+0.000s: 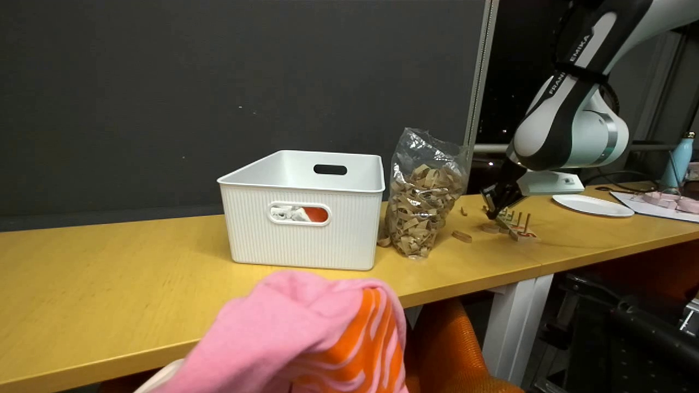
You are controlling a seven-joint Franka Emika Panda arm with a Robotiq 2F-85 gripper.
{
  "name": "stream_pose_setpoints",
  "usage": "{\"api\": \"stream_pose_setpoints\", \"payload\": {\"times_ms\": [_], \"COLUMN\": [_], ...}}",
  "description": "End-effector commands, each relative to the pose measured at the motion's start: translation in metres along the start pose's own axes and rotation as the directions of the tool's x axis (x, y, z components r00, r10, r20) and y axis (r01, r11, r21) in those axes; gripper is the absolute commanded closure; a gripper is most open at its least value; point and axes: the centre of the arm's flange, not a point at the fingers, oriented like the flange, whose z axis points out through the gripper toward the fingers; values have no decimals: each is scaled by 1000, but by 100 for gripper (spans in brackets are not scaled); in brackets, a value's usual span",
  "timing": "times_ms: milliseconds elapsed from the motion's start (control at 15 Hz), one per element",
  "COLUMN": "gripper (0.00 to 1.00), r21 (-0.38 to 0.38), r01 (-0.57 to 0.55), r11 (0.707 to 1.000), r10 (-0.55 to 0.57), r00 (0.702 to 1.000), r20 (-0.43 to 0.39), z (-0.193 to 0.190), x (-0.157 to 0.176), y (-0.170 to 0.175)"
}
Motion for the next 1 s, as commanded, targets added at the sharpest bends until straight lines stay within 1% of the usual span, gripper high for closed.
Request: {"api": "stream_pose_setpoints", "payload": {"times_ms": [0, 133, 267, 600, 667, 800, 933], "gripper": [100, 100, 72, 38, 30, 17, 2], "r21": [11, 10, 9, 7, 8, 10, 9], "r01": [8, 7, 3, -4, -4, -5, -6], "r11": [1000, 1000, 1000, 1000, 1000, 1000, 1000], "r10": [-8, -7, -3, 4, 4, 5, 5], "r00": [1000, 1000, 1000, 1000, 1000, 999, 998], "r20": [3, 9, 18, 27, 31, 43, 58], "z": [-1, 2, 4, 5, 7, 12, 17], "x": [3, 3, 2, 2, 3, 5, 8], "y": [1, 1, 1, 4, 4, 3, 3]}}
